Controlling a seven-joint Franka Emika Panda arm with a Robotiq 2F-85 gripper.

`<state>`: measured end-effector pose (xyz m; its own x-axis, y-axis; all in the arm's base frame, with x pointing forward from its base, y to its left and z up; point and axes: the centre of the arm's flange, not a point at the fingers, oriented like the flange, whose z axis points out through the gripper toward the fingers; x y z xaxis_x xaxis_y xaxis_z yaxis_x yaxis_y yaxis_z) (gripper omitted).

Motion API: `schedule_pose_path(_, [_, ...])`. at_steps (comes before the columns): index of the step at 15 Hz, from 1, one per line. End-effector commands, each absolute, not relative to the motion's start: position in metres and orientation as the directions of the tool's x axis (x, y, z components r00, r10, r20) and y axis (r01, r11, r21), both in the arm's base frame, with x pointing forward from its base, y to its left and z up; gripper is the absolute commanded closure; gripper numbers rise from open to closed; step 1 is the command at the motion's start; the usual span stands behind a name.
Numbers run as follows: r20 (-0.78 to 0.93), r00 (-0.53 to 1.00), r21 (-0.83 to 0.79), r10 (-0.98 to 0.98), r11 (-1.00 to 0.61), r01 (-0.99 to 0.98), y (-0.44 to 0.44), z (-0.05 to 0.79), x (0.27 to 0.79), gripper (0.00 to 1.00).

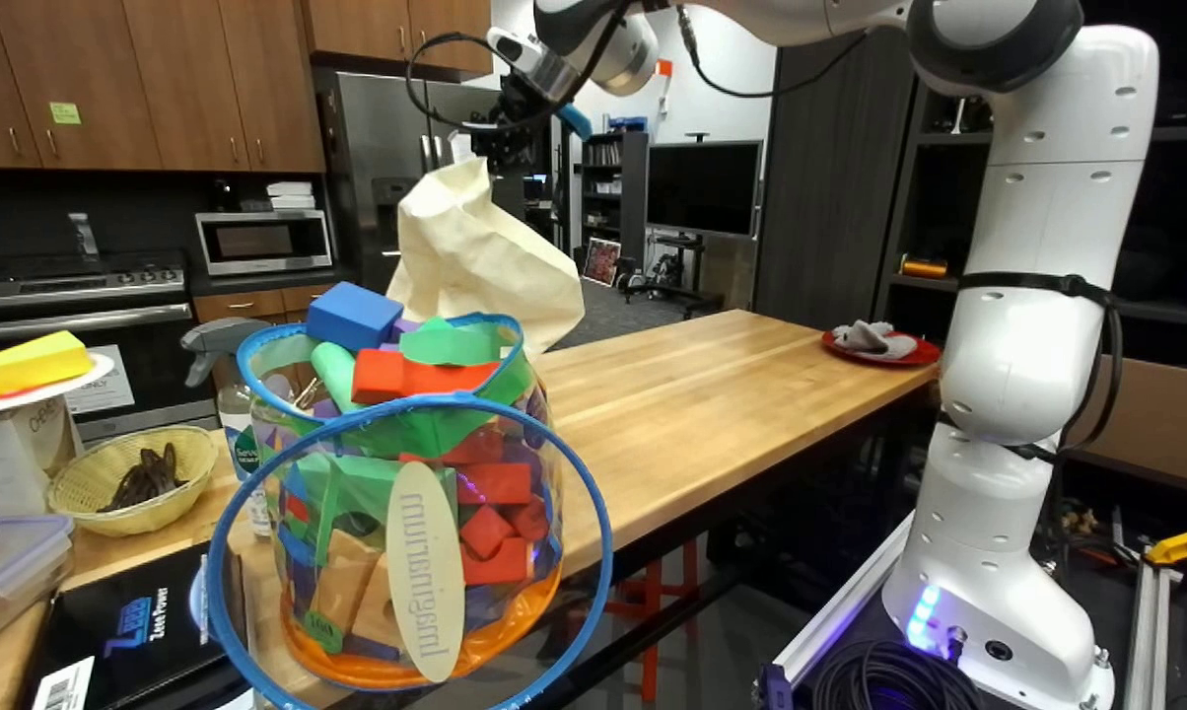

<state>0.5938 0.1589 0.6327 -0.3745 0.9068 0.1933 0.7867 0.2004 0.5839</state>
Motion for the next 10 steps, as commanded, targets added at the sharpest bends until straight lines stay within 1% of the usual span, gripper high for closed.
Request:
schedule_pose_path(1, [0.207,-0.334,0.518,0.920,0.187,0.835,0.141,0.589,0.573,0.99])
schedule_pose_path(6, [0.272,-0.176,0.402,0.946,0.054,0.914,0.113,0.528,0.548,0.99])
schedule_pose_path(10, [0.272,-0.046,0.338,0.961,-0.051,0.940,0.088,0.495,0.527,0.99])
